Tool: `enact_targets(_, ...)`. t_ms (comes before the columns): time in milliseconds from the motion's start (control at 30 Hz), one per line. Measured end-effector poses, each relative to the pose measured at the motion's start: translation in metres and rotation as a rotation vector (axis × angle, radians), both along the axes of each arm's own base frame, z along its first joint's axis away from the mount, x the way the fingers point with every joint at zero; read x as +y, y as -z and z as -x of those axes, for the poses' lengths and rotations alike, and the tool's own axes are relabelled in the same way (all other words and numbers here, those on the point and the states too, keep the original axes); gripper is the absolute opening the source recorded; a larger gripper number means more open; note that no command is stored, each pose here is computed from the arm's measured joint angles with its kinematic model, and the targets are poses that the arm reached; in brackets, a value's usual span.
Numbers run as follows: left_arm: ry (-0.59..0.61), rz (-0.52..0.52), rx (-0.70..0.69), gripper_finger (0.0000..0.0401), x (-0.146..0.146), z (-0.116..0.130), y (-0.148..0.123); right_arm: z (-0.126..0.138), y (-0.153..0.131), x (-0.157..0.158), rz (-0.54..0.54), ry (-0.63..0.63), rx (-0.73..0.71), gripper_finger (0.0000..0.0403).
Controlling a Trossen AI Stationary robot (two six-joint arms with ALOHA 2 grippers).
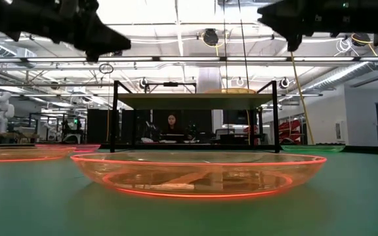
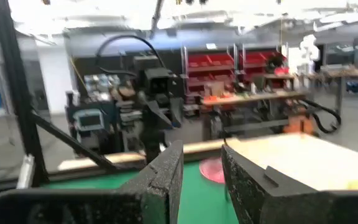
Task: Place and stack plates onto a shelf
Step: Stack the green plate on top of the orange plate on the shelf
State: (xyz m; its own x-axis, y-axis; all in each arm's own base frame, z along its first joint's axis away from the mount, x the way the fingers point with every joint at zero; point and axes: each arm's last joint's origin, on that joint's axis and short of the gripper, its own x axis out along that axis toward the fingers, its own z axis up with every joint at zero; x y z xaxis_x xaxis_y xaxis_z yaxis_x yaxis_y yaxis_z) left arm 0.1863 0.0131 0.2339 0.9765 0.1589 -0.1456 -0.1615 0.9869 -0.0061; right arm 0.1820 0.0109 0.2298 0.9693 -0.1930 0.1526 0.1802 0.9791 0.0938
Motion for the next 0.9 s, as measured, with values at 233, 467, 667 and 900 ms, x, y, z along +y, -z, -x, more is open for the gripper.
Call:
enact_targets(233,-0.019,-0.002,0.011,0.0088,0.000,0.004,0.014,0.000,0.019,-0.007,-0.046,0.182,0.186,0.0093)
enact_targets(467,-0.017,-0.022,0.012,0.0088,0.000,0.003,0.014,-0.001,0.006,-0.011,0.009,0.310,0.412,0.0093)
enact_targets(667,-0.021,-0.049,0.016,0.0088,0.001,0.003,0.014,0.010,0.012,-0.016,-0.057,0.479,0.651,0.0093)
enact_targets(900,-0.021,-0.049,0.012,0.0088,0.001,0.003,0.014,0.025,0.027,-0.030,-0.200,0.582,0.818,0.0093)
